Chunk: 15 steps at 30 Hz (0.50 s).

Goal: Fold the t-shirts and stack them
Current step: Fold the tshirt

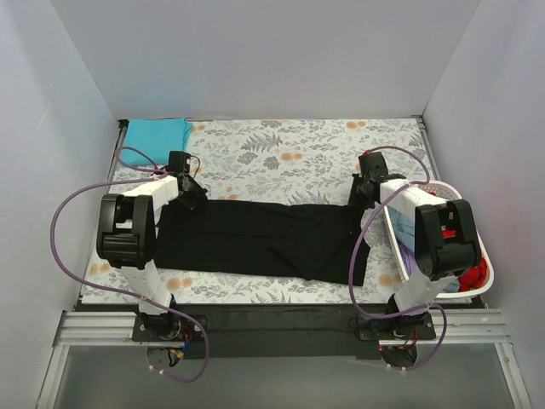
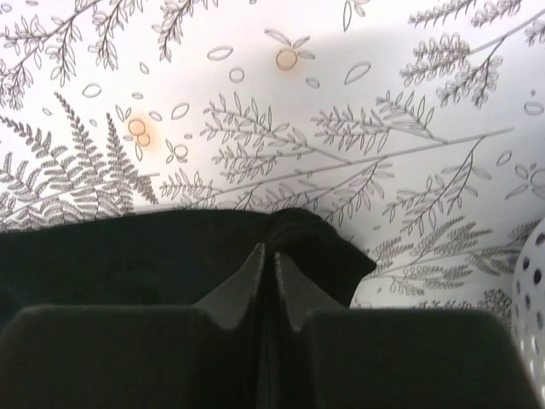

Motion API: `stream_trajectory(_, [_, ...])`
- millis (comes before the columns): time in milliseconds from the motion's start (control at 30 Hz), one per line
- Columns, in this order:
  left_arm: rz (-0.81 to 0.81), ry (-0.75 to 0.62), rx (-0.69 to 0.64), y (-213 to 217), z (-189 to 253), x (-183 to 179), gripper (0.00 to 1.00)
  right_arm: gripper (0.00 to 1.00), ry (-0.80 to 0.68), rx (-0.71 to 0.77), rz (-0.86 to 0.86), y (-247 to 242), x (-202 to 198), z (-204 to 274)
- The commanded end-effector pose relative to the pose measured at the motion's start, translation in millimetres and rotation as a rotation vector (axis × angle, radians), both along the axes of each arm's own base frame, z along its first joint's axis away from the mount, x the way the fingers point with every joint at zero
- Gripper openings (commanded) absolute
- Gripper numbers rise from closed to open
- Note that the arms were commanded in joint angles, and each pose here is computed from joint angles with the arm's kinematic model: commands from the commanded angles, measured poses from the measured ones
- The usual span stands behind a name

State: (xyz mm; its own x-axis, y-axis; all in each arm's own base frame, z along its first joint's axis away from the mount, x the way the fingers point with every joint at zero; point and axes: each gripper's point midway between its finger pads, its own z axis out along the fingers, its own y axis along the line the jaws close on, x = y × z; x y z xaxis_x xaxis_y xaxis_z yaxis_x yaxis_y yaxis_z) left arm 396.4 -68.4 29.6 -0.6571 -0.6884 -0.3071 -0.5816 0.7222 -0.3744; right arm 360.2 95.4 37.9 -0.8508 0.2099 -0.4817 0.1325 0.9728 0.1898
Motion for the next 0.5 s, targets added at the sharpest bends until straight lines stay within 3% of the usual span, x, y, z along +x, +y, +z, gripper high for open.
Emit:
stream_trajectory(0, [0.118,0.029,0.07,27,-10,-2,0.0,0.08,-0.068,0.023,-0.012,-1,29,14])
stream_trajectory(67, [0.15,0.054,0.08,37,-21,-3,0.0,0.01,-0.079,0.035,-0.022,-4,39,19])
stream_trajectory(233, [0.247,0.113,0.061,64,-39,-14,0.0,0.01,-0.074,0.051,-0.058,-20,53,16])
stream_trajectory(467, [0.265,0.107,0.044,72,-40,-7,0.0,0.01,-0.093,0.067,-0.06,-21,72,22])
